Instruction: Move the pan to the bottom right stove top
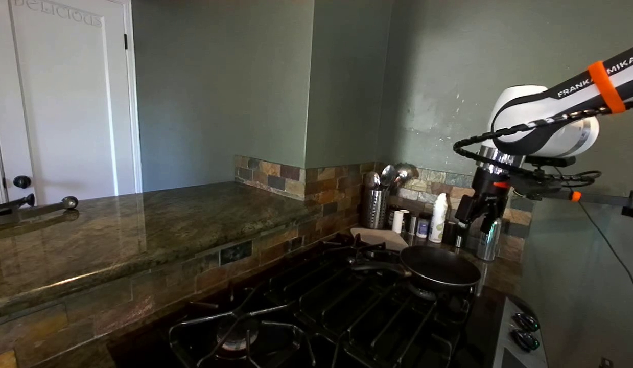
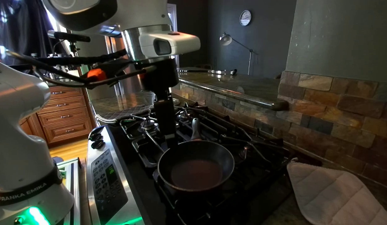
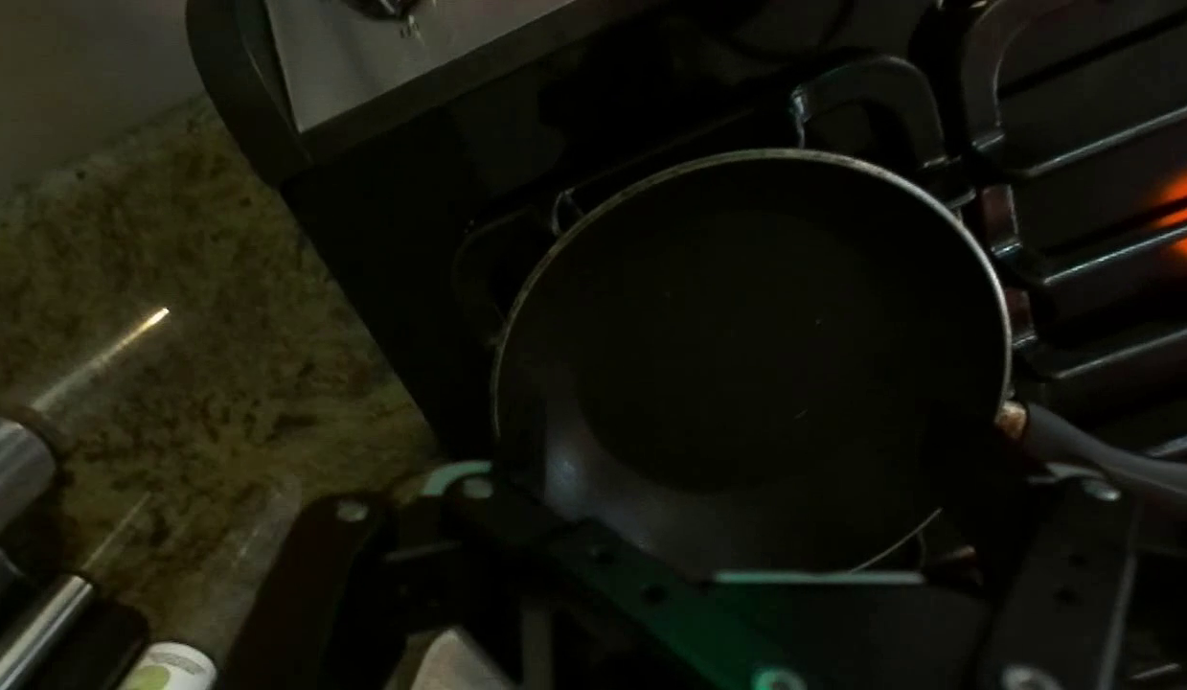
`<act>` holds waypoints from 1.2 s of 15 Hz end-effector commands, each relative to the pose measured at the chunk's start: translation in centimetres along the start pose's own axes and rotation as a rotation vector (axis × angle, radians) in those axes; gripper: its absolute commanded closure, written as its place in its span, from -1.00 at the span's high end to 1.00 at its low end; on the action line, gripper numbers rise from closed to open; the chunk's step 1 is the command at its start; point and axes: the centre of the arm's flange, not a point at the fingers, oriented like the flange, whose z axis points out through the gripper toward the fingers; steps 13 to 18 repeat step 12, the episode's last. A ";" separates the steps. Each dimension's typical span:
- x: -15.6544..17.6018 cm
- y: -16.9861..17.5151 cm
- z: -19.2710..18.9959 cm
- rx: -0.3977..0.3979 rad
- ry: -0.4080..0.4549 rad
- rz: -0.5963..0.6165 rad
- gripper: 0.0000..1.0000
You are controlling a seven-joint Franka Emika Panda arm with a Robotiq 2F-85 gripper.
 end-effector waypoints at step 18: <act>0.2 -0.1 -1.3 -0.028 0.030 -0.222 1.00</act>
